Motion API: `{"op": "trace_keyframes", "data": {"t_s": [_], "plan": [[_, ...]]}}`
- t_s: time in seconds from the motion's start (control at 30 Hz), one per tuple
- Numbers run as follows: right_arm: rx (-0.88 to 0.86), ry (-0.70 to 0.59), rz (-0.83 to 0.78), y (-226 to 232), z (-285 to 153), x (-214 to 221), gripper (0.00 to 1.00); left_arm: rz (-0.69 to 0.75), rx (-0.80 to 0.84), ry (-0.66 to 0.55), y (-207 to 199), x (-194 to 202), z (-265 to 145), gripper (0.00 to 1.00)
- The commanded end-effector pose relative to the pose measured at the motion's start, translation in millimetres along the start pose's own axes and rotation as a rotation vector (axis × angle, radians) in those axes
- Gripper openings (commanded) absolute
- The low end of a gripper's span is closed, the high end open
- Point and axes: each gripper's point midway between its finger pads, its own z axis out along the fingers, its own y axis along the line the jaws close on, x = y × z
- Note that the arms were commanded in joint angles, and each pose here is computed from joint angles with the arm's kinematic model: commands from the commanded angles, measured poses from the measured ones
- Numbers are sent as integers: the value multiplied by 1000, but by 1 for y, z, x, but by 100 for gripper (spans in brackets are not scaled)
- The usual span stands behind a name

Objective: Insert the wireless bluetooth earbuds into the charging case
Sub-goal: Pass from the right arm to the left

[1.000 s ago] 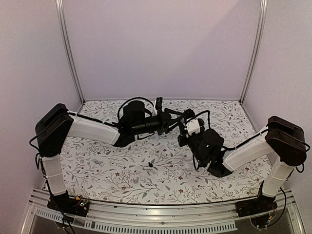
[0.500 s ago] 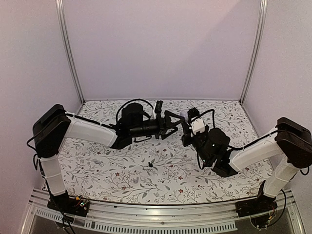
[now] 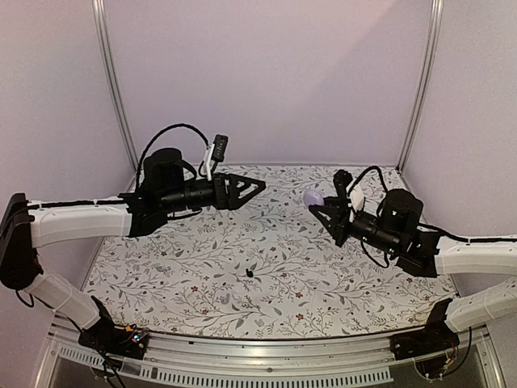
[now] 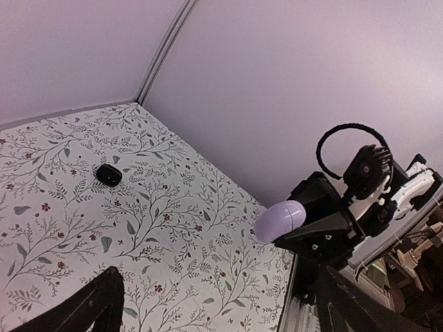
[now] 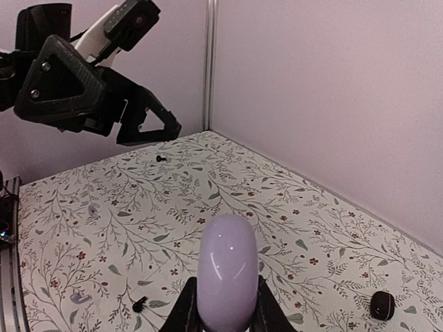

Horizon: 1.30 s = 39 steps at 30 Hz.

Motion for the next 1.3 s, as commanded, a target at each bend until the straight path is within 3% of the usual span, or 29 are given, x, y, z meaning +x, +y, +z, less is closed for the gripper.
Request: {"op": "trace_keyframes", "data": {"t_s": [0.0, 0.17, 0.47, 0.9, 1.27], "plan": [[-316, 92, -12, 51, -14, -4, 0, 76, 20, 151, -2, 34, -2, 93], [-357, 212, -52, 56, -1, 8, 0, -93, 142, 240, -21, 56, 8, 88], [-331, 250, -116, 51, 7, 12, 0, -268, 332, 288, -55, 68, 20, 88], [-294, 314, -148, 52, 18, 19, 0, -354, 237, 371, -45, 79, 45, 83], [-273, 357, -167, 54, 21, 25, 0, -386, 210, 412, -37, 91, 55, 72]]}}
